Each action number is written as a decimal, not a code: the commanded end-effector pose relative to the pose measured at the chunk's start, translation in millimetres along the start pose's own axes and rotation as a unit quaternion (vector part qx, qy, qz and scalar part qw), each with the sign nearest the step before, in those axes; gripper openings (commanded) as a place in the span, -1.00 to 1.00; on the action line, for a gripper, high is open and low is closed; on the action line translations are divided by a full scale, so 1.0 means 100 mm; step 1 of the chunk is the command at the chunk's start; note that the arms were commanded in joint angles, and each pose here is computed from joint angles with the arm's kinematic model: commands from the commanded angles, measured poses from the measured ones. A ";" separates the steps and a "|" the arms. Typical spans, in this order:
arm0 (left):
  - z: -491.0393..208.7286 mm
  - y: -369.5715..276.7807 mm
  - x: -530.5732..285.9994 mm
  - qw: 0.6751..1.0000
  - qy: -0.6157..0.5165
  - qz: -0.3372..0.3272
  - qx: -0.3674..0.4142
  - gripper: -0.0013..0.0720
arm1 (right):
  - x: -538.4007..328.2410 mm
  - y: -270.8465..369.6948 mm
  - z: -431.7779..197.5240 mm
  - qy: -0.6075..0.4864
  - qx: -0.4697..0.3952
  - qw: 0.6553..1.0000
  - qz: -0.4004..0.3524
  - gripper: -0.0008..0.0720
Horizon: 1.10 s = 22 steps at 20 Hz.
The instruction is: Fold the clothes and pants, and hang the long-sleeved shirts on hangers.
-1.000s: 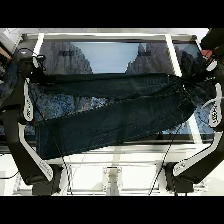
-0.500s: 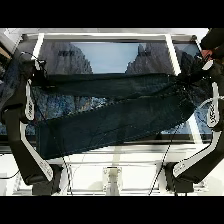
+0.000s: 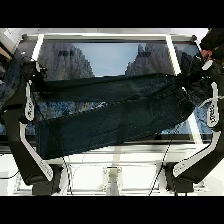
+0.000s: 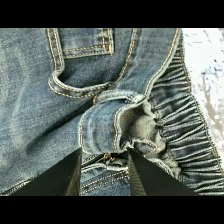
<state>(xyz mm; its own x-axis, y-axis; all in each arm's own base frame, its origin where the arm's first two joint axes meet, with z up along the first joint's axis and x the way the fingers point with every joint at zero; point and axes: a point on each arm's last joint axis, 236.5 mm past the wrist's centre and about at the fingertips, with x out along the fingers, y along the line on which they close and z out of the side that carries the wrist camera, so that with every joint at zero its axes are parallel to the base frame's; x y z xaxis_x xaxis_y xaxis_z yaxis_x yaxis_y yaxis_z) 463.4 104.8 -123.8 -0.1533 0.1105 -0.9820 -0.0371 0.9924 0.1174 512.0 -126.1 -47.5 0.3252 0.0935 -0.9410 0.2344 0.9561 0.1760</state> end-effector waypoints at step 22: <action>0.55 0.14 -0.54 0.963 -0.231 0.086 0.110 0.03 | 0.00 0.14 -0.14 0.030 0.006 0.999 0.030 -0.04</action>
<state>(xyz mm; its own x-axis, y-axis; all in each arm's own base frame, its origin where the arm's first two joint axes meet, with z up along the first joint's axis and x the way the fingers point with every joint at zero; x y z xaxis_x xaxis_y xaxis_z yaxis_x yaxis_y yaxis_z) 503.4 109.4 -65.4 0.2518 0.2059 -0.9456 0.1474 0.9575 0.2478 500.6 -113.9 -50.0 0.2761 0.1443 -0.9502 0.2235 0.9519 0.2095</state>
